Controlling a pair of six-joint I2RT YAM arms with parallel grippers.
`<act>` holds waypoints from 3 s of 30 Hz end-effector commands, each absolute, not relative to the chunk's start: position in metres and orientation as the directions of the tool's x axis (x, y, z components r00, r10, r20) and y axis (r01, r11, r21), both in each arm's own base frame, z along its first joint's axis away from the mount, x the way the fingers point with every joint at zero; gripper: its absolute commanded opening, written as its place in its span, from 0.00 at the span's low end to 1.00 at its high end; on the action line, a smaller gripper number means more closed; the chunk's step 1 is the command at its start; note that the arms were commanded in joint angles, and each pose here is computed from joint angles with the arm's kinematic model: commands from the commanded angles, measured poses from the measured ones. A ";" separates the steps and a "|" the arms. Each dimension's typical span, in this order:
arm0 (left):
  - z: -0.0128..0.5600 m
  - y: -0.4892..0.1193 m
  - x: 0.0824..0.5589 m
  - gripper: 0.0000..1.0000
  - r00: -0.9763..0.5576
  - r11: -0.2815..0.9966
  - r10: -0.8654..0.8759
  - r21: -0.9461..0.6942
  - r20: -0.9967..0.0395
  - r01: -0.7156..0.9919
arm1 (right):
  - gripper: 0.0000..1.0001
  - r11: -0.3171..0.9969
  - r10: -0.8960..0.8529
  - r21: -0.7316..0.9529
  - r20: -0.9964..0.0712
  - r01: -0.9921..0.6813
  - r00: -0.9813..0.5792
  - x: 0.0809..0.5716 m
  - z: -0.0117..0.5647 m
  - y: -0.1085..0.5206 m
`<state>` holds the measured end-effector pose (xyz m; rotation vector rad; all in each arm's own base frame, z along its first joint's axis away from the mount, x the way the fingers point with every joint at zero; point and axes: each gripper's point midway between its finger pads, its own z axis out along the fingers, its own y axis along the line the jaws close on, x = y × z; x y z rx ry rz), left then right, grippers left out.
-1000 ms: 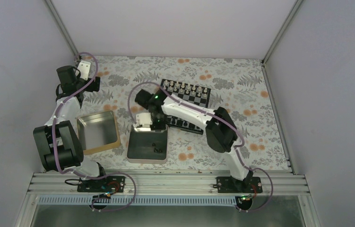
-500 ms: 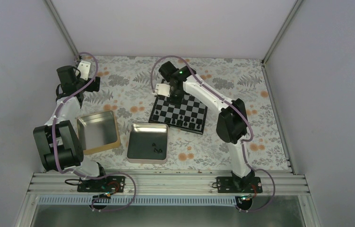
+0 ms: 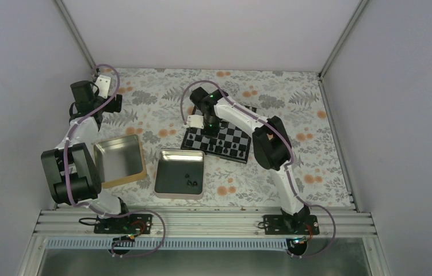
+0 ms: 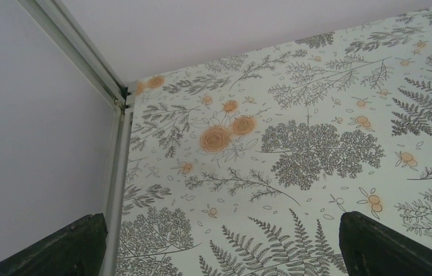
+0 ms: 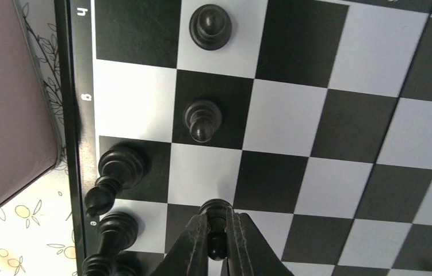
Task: Set up the chess pieces on the board
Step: Place the chess piece on the chessboard, then pick up the chess piece from the storage box.
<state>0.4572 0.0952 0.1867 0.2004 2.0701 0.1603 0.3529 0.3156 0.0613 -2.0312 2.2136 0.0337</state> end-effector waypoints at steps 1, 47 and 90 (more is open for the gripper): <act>0.192 0.100 0.465 1.00 -0.463 0.978 0.205 0.198 -0.862 0.064 | 0.09 0.052 -0.989 -0.035 -0.137 -0.998 -0.047 0.343 0.053 0.325; 0.195 0.100 0.463 1.00 -0.459 0.978 0.207 0.201 -0.864 0.061 | 0.33 0.101 -0.974 -0.175 -0.219 -0.979 -0.062 0.363 0.115 0.332; 0.205 0.097 0.452 1.00 -0.434 0.980 0.198 0.191 -0.879 0.061 | 0.31 -0.227 -0.968 0.069 -0.127 -0.971 0.218 0.188 0.032 0.396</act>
